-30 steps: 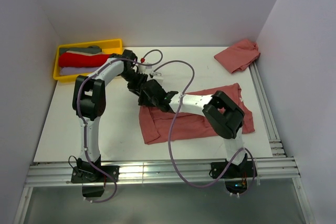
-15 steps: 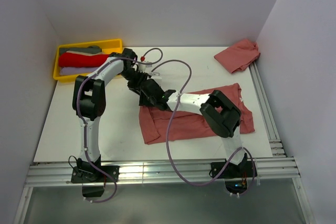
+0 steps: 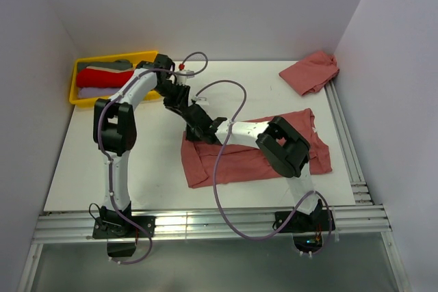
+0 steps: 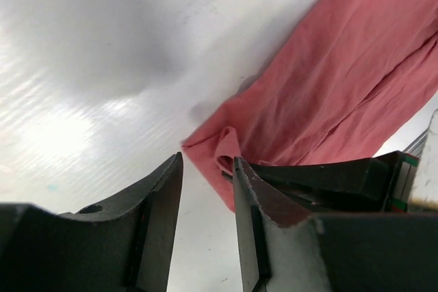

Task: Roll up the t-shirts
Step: Roll the tshirt

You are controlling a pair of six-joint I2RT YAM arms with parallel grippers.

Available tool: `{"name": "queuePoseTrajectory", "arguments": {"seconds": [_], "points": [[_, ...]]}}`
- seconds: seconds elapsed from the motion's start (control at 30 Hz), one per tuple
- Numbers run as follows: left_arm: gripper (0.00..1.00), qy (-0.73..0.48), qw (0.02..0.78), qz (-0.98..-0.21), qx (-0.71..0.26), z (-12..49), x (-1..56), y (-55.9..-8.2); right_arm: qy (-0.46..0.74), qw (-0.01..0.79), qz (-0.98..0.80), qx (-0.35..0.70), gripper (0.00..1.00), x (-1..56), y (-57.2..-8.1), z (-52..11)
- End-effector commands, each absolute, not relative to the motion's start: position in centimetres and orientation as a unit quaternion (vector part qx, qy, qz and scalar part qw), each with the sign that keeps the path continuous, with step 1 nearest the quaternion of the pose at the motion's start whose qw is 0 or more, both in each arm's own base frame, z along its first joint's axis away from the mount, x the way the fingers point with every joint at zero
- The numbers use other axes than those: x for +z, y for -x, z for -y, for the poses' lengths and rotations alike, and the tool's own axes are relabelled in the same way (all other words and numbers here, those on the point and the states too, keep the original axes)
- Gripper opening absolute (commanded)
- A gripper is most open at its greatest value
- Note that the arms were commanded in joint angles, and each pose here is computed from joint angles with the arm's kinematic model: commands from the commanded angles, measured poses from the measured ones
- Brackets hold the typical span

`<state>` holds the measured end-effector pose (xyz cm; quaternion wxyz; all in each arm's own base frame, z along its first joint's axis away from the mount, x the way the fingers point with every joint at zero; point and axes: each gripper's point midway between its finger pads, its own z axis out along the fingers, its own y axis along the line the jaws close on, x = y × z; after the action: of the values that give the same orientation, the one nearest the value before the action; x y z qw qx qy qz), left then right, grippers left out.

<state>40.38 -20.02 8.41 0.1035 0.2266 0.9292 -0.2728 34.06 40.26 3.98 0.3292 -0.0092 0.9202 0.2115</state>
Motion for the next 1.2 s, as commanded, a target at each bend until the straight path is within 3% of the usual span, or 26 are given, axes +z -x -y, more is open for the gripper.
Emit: {"name": "queuePoseTrajectory", "arguments": {"seconds": [0.0, 0.37, 0.77, 1.17], "points": [[0.42, -0.218, 0.114, -0.93, -0.273, 18.8, 9.4, -41.5, 0.005, 0.359, -0.897, 0.257, 0.03, 7.6, -35.2, -41.5], [0.42, -0.239, 0.099, -0.92, -0.294, 18.4, 7.9, -41.4, 0.015, 0.367, -0.871, 0.325, 0.01, 10.2, -34.7, -43.5], [0.42, -0.288, 0.092, -0.862, -0.407, 21.4, 7.7, -40.1, 0.012, 0.36, -0.875, 0.324, 0.0, 9.5, -34.7, -43.6], [0.29, -0.334, 0.059, -0.831, -0.44, 21.6, 7.3, -37.0, 0.003, 0.366, -0.88, 0.304, 0.0, 9.5, -35.1, -42.9]]}}
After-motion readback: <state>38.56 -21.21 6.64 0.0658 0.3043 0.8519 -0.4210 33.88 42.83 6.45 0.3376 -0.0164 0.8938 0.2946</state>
